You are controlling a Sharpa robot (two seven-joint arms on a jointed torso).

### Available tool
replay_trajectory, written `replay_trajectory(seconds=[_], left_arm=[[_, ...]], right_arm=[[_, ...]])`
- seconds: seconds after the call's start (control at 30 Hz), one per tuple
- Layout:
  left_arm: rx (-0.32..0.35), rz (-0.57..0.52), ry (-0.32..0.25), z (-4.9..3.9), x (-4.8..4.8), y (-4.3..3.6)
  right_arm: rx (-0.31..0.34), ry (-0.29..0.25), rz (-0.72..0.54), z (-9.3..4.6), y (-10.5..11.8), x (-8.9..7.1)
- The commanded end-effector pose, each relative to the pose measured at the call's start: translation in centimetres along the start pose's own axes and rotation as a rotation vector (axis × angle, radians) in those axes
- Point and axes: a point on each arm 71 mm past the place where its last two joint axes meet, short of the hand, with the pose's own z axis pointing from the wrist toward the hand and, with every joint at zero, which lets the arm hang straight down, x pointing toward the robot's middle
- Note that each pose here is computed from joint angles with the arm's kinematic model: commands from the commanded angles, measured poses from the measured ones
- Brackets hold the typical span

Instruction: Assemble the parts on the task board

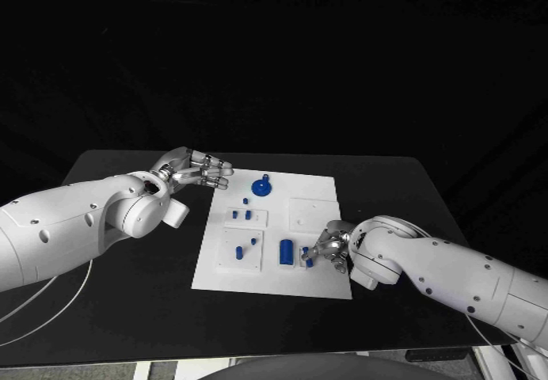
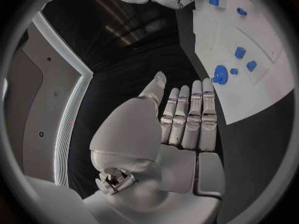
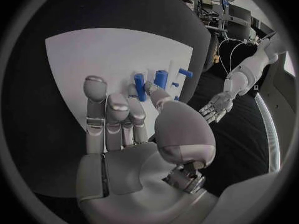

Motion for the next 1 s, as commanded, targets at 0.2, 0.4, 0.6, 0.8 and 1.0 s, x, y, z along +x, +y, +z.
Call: replay_trajectory(seconds=[0.2,0.4,0.6,0.8,1.0], left_arm=[[0.006,-0.010,0.015,0.02,0.20,-0.12],[0.006,-0.009,0.014,0.00,0.18,-0.11],[0.005,-0.009,0.014,-0.01,0.16,-0.10],[0.004,-0.009,0.014,-0.01,0.17,-0.10],[0.003,-0.009,0.014,-0.02,0.15,-0.09]], right_arm=[[0.004,0.017,-0.025,0.16,0.11,0.35],[-0.001,0.016,-0.019,0.31,0.32,0.52],[-0.004,0.010,-0.011,0.33,0.47,0.58],[-0.006,0.007,-0.005,0.37,0.53,0.59],[-0.002,0.017,-0.007,0.43,0.45,0.64]])
